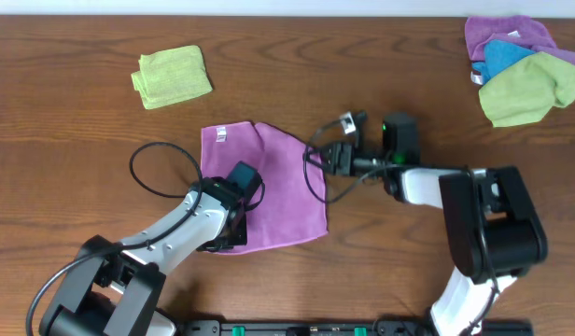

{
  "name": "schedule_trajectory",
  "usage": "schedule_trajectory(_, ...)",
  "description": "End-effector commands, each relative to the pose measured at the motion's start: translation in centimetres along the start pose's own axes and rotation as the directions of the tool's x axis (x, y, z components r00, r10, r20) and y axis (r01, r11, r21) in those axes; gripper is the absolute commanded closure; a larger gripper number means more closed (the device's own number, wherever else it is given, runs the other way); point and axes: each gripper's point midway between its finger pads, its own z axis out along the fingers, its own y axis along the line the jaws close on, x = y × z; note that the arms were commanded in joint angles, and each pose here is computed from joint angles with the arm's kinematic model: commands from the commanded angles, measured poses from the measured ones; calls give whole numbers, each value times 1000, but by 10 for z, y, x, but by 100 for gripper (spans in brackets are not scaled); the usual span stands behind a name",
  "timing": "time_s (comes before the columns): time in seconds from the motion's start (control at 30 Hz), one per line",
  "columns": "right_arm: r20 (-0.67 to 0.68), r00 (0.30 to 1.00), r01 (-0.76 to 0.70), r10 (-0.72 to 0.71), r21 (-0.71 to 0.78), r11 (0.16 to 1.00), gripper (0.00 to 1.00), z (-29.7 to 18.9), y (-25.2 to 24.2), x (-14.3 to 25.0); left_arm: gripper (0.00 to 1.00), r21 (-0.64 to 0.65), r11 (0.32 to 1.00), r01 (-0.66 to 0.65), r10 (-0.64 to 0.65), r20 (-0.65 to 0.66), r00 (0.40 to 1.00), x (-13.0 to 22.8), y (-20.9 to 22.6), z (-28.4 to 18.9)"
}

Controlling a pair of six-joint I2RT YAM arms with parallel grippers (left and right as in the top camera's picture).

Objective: Fold the cloth

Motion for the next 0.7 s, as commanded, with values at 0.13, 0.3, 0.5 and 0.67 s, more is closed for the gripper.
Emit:
schedule_trajectory(0.13, 1, 1000, -27, 27, -20, 999, 20, 9, -4, -20, 94, 10, 1000, -17, 17, -21, 1000, 6, -1, 11)
schedule_trajectory(0.3, 47, 999, 27, -26, -20, 999, 20, 6, 3, -45, 94, 14, 1000, -19, 19, -15, 1000, 4, -2, 11)
schedule_trajectory(0.5, 114, 989, 97, -94, -29, 995, 21, -7, 12, -78, 94, 14, 1000, -19, 20, -15, 1000, 4, -2, 11)
schedule_trajectory(0.67, 66, 996, 61, -55, -84, 995, 26, -16, 14, -70, 94, 16, 1000, -19, 19, -11, 1000, 3, -2, 11)
